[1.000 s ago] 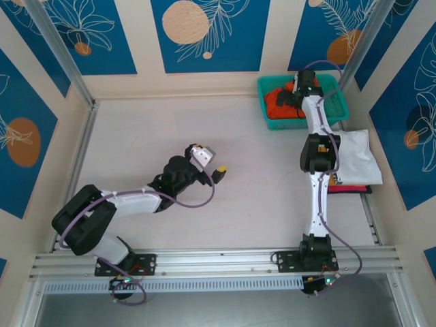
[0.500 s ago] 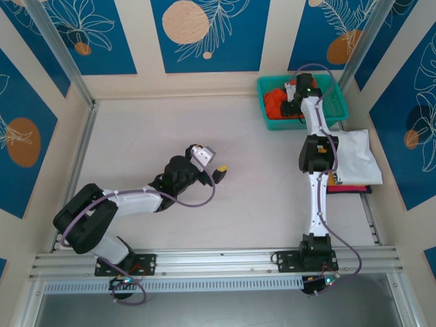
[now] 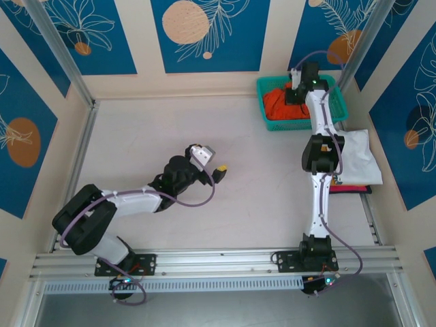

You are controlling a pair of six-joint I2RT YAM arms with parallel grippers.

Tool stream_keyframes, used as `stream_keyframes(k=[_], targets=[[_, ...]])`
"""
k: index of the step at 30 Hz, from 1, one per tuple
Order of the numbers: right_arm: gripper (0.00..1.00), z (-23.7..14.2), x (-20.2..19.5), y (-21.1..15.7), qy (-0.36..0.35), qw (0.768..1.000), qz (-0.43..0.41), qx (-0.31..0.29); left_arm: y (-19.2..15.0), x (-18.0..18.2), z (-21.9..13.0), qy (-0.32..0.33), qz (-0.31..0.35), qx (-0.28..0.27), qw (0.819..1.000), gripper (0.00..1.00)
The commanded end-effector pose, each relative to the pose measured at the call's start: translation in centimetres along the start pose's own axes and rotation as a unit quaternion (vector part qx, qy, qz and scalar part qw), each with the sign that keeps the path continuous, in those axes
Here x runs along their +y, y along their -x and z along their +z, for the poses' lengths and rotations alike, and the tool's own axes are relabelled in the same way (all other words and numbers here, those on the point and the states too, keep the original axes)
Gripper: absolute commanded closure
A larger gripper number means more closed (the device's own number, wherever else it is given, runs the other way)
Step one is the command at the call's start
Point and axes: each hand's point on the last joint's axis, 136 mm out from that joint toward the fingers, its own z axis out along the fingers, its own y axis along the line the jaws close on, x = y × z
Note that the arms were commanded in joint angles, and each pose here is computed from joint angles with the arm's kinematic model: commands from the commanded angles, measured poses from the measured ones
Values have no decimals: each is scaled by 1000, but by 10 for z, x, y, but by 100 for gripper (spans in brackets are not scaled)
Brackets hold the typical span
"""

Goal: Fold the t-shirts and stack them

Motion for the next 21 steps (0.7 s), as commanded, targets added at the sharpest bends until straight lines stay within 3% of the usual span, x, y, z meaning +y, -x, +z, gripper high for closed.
stream_keyframes(k=[1,11,17,21], targets=[[100,-95,36,84,34,990,-14,-139,30,2,-7,8,-19,-50,999,0],[100,-250,124,138,89,955,-67,-273,39,6,-21,20,-30,-66,997,0],[100,-319,193,135,165,928,-110,-316,44,13,-35,33,-42,-74,996,0],[100,-341,237,122,228,913,-131,-313,46,21,-45,52,-41,-73,995,0]])
